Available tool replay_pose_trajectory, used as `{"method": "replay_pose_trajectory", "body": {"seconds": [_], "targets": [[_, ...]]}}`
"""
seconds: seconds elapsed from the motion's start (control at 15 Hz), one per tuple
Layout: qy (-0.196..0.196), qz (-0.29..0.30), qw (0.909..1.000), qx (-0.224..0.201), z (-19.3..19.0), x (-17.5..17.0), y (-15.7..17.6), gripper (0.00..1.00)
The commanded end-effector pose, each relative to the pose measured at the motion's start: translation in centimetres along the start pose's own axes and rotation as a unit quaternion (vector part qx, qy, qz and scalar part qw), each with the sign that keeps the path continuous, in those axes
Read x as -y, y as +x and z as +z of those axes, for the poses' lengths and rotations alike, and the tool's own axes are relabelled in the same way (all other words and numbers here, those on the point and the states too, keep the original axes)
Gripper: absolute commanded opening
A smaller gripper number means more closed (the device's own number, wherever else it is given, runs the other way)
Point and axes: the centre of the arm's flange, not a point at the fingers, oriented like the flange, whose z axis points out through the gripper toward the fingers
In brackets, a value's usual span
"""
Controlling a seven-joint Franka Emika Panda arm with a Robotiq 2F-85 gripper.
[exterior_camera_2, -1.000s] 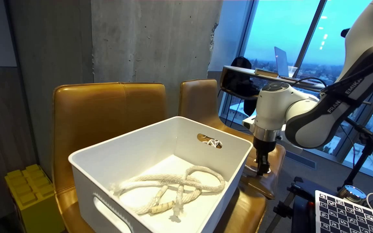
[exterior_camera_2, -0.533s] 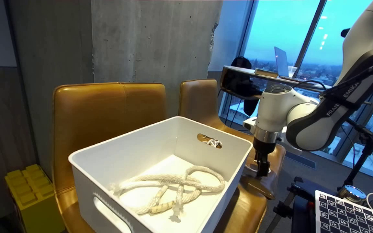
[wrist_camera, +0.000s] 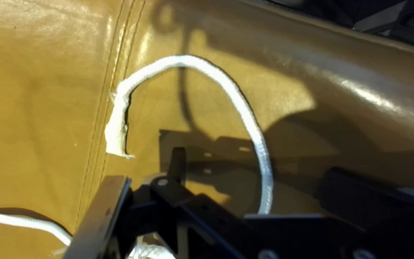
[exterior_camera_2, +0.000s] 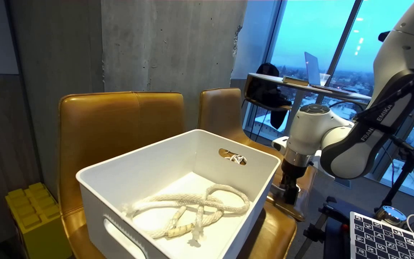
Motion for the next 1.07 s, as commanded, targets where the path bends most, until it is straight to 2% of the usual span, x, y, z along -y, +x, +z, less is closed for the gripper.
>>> {"method": "replay_pose_trajectory", "body": {"seconds": [0.0,0.13,0.47,0.6,1.0], "targets": [[0.003,0.017,0.9998,-0.011,1.6,-0.4,0.0,0.66],[0.004,0.024,0.9996,-0.011,1.3,-0.6,0.0,0.54],[-0.002,0.043,0.999,-0.012,0.8,-1.9,0.0,0.13],[-0.004,0.046,0.9988,-0.012,0.8,-2.3,-0.1,0.01],[-0.006,0.049,0.9987,-0.012,0.7,-2.7,-0.4,0.01]]}}
